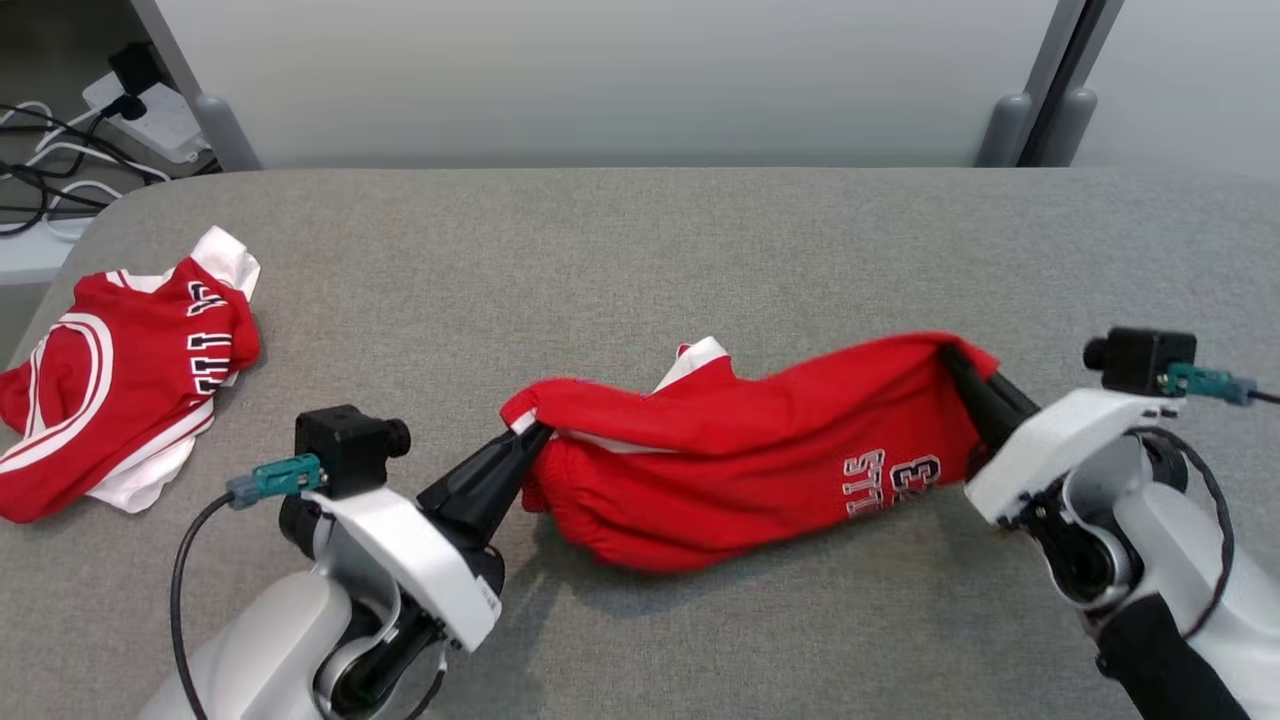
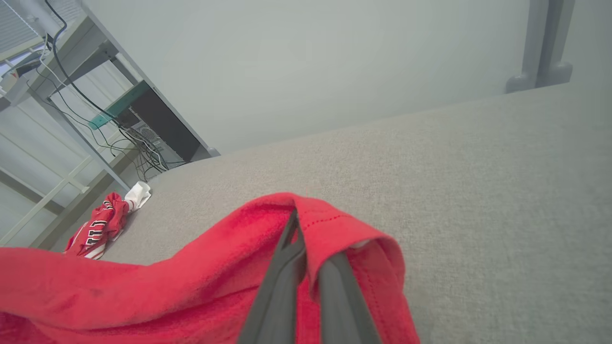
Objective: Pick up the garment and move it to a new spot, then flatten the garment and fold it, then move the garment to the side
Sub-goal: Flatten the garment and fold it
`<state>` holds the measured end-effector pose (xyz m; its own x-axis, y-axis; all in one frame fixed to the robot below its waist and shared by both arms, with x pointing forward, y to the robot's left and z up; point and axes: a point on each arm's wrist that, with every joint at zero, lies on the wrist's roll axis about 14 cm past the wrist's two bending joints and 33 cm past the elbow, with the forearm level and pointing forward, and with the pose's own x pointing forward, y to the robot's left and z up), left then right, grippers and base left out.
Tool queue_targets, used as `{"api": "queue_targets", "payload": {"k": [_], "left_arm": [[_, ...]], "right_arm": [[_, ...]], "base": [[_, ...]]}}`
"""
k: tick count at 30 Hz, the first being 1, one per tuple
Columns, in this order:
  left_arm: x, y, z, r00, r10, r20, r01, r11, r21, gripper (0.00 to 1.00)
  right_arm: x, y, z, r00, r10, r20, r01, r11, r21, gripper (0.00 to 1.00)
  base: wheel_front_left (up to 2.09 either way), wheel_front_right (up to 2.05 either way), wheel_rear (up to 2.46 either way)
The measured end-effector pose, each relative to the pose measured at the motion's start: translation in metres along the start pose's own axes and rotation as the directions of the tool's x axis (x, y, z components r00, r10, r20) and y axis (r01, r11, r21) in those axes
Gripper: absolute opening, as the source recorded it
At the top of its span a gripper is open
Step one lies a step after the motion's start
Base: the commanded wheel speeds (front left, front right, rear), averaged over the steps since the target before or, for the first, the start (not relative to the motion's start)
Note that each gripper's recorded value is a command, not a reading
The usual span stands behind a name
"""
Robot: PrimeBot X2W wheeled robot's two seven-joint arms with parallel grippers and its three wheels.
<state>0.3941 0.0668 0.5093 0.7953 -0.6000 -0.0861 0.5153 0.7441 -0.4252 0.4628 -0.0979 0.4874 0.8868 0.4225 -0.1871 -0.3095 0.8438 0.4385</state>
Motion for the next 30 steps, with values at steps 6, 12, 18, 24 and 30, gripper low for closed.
{"api": "queue_targets", "payload": {"k": [6, 12, 18, 24, 30], "left_arm": [[0.012, 0.023, -0.011, 0.996, 0.089, 0.018, -0.089, 0.996, -0.02, 0.0], [0.005, 0.047, -0.016, 0.986, 0.164, 0.037, -0.165, 0.986, 0.027, 0.0], [0.003, 0.049, -0.018, 0.984, 0.172, 0.046, -0.174, 0.984, 0.028, 0.0], [-0.008, 0.047, -0.033, 0.983, 0.18, 0.024, -0.18, 0.984, 0.003, 0.0], [-0.02, 0.037, -0.03, 0.987, 0.153, 0.046, -0.154, 0.988, 0.002, 0.0]], "right_arm": [[0.027, 0.008, 0.005, 0.999, -0.002, 0.036, 0.004, 0.999, -0.045, 1.0], [0.018, -0.006, -0.012, 1.0, -0.019, -0.006, 0.018, 0.991, -0.131, 1.0], [-0.001, -0.025, -0.044, 0.995, -0.06, -0.074, 0.05, 0.991, -0.124, 1.0], [0.0, -0.025, -0.058, 0.992, -0.039, -0.122, 0.02, 0.988, -0.154, 1.0], [0.019, -0.016, -0.054, 0.99, -0.004, -0.142, -0.027, 0.976, -0.216, 1.0]], "base": [[0.0, 0.0, 0.0], [0.0, 0.0, 0.0], [0.0, 0.0, 0.0], [0.0, 0.0, 0.0], [0.0, 0.0, 0.0]]}}
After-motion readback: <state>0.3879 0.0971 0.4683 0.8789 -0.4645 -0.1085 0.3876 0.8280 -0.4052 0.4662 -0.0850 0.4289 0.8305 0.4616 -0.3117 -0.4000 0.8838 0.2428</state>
